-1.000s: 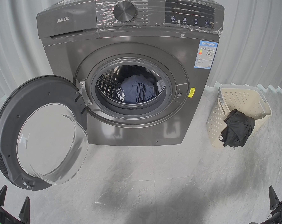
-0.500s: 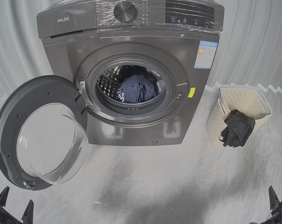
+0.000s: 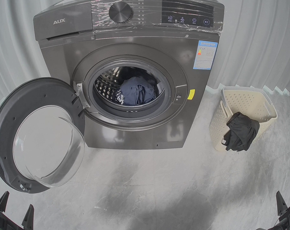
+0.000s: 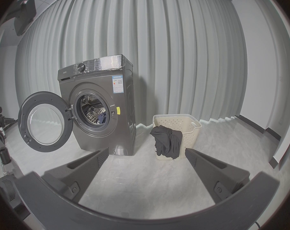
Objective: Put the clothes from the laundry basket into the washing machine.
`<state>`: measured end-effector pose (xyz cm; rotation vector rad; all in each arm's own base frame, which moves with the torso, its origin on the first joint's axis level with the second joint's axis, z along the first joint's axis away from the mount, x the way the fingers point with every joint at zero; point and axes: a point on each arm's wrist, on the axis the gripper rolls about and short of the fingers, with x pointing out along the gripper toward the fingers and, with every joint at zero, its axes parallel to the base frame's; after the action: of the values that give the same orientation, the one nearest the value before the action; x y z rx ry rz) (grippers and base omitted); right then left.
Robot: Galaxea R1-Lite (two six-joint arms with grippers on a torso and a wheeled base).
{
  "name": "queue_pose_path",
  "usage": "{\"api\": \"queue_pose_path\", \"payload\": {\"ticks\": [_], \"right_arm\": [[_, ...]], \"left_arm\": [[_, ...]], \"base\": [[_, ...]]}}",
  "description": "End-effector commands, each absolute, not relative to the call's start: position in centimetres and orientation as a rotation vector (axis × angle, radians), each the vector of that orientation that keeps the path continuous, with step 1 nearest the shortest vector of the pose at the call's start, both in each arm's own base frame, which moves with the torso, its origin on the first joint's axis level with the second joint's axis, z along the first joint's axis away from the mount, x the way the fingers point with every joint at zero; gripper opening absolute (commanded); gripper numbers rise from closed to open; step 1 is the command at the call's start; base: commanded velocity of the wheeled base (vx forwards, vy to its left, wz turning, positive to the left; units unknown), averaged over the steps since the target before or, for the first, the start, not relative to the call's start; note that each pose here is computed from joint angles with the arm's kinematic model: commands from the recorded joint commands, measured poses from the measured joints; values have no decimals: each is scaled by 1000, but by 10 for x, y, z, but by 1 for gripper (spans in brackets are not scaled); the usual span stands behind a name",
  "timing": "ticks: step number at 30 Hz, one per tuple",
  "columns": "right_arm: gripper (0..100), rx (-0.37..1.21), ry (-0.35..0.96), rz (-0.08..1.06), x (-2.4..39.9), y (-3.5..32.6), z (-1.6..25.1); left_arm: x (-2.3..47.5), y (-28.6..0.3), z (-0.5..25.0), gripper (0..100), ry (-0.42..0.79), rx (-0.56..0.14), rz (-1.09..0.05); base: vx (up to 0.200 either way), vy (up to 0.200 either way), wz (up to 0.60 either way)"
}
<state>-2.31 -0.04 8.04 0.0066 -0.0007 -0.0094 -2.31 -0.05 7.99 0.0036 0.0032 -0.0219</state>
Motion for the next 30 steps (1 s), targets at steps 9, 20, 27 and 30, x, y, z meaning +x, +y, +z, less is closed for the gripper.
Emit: {"api": "queue_pose_path", "payload": {"ticks": [9,20,27,30], "right_arm": [[100,6,3,-9,-23,0,76],[100,8,3,-9,-23,0,76],[100,6,3,-9,-23,0,76],[100,6,3,-8,-23,0,76]], "left_arm": [[-23,0,75,100,6,3,-21],[-23,0,75,100,8,3,-23],[-23,0,75,100,6,3,-20],[-23,0,75,100,8,3,-20]], "base": [[0,-200,0],[0,-127,0],[0,-143,0],[0,-200,0]]}}
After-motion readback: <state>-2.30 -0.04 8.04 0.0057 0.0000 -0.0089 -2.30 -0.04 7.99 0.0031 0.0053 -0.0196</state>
